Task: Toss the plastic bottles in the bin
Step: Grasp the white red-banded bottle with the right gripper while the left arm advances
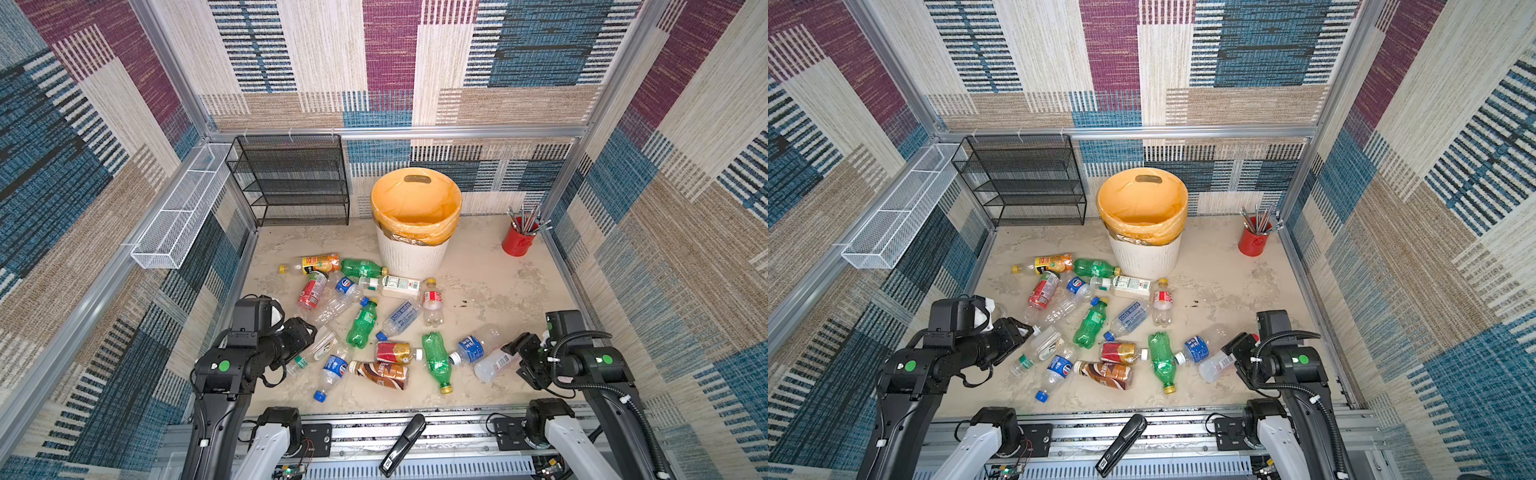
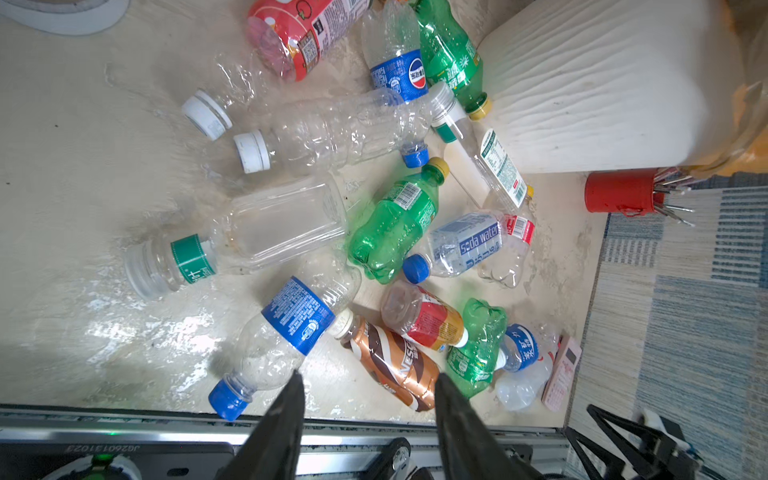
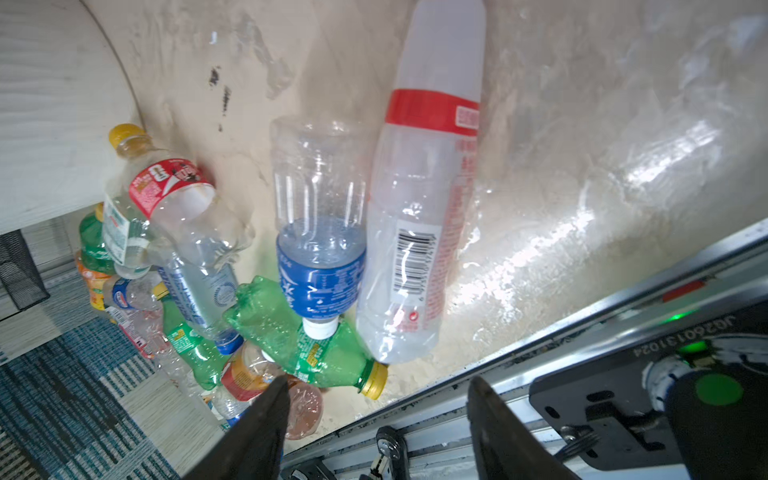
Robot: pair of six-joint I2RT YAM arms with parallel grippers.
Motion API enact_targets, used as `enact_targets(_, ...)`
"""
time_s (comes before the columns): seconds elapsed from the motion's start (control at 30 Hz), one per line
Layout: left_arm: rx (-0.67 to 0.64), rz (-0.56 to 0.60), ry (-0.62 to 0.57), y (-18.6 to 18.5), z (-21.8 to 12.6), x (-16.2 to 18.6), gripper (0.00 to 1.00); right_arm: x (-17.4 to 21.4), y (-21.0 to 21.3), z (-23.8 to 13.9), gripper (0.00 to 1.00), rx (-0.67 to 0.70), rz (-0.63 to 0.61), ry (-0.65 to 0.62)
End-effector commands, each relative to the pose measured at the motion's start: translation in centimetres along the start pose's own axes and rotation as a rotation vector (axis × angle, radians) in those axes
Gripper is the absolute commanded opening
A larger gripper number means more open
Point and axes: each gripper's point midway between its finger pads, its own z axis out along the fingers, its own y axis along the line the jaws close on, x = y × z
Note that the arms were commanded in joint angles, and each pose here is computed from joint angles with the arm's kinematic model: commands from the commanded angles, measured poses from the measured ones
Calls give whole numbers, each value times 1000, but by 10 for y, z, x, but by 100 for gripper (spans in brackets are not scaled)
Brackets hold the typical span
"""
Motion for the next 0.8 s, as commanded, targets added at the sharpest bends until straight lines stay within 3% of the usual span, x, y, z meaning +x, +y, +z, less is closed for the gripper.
enact_targets(0.0,29,-14,35,-2,4,8,52,-2,-6,9,70,16,26,-4)
enact_targets(0.57,17,6,38,-5,1,7,52,-26,-6,67,73,-17,72,-39)
enact_targets(0.77,10,-6,42,-6,4,3,52,-29,-11,79,65,-11,85,-43)
